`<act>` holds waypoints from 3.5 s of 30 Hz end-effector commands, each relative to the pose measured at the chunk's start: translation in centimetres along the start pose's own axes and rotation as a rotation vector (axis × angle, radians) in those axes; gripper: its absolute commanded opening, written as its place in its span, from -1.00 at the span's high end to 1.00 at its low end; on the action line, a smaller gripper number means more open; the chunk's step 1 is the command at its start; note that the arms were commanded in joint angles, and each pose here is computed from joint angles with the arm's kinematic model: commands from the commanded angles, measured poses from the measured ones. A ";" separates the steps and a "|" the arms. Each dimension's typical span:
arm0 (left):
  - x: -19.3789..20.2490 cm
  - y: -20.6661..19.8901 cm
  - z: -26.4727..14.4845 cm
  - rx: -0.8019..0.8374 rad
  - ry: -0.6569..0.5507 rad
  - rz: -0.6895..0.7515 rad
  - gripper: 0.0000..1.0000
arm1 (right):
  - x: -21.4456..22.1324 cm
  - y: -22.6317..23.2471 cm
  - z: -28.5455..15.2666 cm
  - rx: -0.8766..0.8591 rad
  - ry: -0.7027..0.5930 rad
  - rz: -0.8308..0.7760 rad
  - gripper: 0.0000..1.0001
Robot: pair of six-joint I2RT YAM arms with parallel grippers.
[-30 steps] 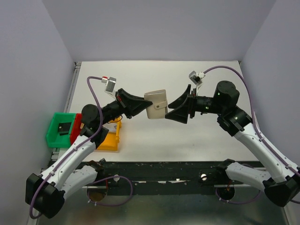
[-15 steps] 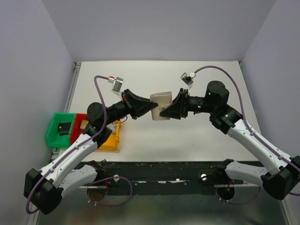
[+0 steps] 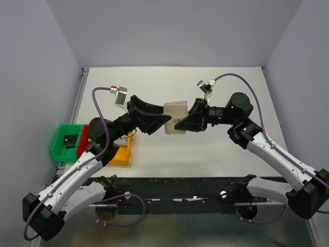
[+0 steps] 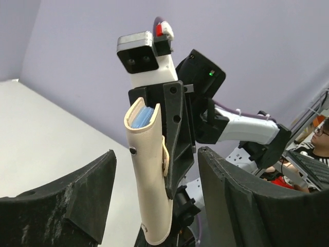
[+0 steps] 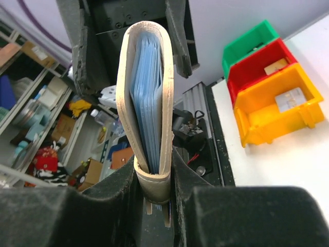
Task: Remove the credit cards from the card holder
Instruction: Open the card holder.
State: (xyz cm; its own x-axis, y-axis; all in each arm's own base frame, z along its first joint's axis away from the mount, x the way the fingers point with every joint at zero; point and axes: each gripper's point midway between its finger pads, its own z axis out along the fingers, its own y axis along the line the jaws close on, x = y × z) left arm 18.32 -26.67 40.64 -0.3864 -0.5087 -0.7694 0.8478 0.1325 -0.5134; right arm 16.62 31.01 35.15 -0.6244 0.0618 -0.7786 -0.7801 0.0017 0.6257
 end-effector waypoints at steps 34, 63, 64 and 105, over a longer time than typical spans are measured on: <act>-0.1 -5.5 0.2 0.390 0.093 -0.002 0.35 | 0.5 4.7 -0.6 -0.265 0.112 -0.106 0.69; -0.5 5.5 -1.3 -0.355 0.025 -0.063 1.00 | -2.2 -0.5 -4.4 0.465 0.043 -0.235 -0.54; -0.7 5.5 -1.3 -0.360 0.006 -0.068 1.00 | -2.3 -0.6 -4.1 0.447 0.008 -0.226 -0.57; -1.8 0.4 -1.5 -0.107 -0.054 0.013 -0.41 | -1.5 3.0 2.5 -0.171 0.048 -0.038 0.81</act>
State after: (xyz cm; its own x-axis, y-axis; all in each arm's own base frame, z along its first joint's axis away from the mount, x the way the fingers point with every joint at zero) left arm 20.92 -24.08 40.72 -0.3818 -0.5964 -0.7060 0.7318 0.2714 -0.6251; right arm 17.22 34.18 37.03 -0.6428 0.0493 -0.7645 -0.7659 -0.0607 0.6401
